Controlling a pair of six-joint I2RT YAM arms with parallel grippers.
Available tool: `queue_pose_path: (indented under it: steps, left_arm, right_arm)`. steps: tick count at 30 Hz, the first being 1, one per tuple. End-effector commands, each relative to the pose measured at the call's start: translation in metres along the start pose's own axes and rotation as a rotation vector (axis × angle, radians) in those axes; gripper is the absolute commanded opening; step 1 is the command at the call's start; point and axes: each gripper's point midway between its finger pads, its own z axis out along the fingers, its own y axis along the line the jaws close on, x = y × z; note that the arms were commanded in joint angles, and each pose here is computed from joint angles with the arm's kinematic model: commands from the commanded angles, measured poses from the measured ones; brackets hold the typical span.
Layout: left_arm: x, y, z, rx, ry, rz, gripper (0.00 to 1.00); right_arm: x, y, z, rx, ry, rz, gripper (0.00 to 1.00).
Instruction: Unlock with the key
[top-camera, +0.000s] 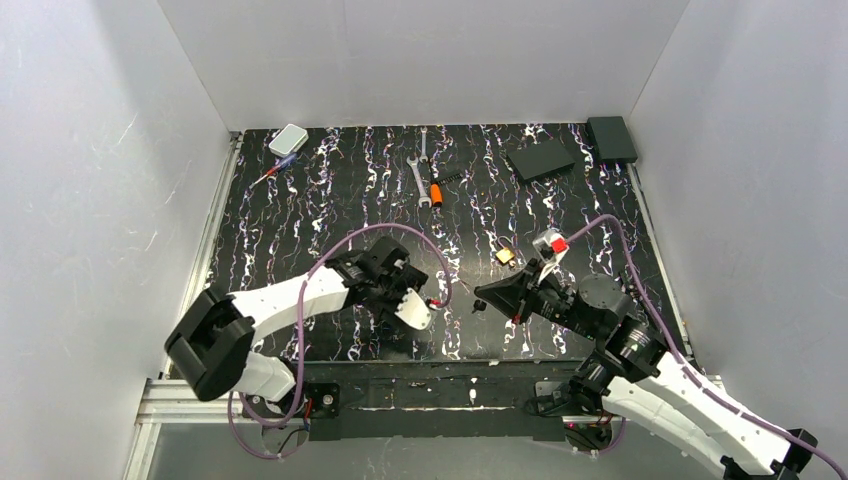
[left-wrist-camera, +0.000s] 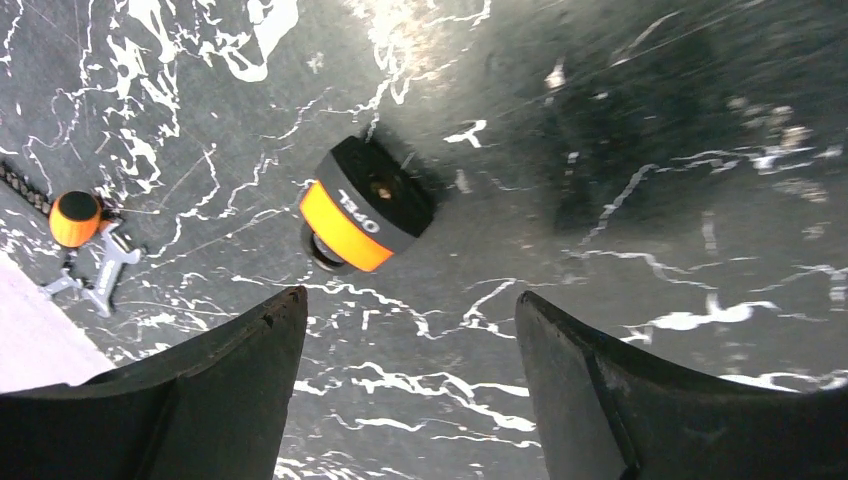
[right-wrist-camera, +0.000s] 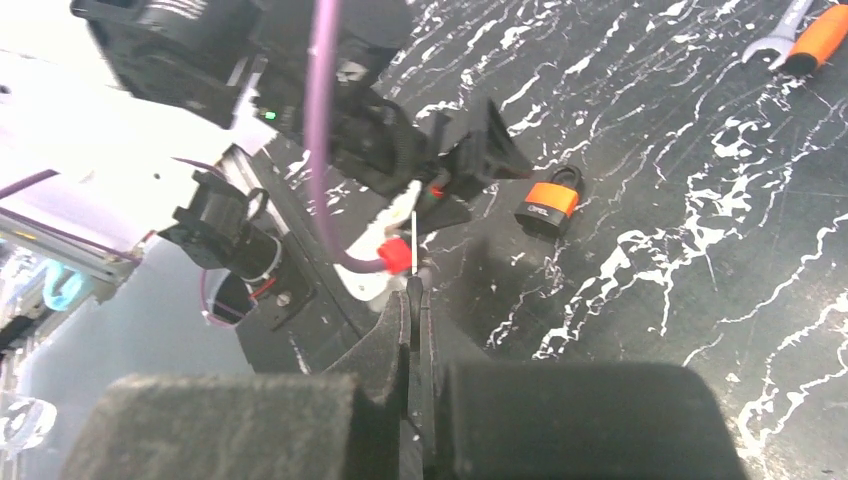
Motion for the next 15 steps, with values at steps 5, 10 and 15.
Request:
queue_pose_path:
  steps: [5,10,15]
  left_arm:
    - [0.005,0.04,0.018,0.003,0.025,0.103,0.73]
    - [0.007,0.041,0.036,0.091,0.03,0.095,0.7]
    - [0.008,0.039,0.045,0.164,0.033,0.083,0.67]
  right_arm:
    - [-0.028,0.033,-0.022,-0.126,-0.11,0.045,0.01]
    - [-0.032,0.034,-0.033,-0.116,-0.121,0.034,0.01]
    - [-0.032,0.031,-0.036,-0.095,-0.121,0.026,0.01]
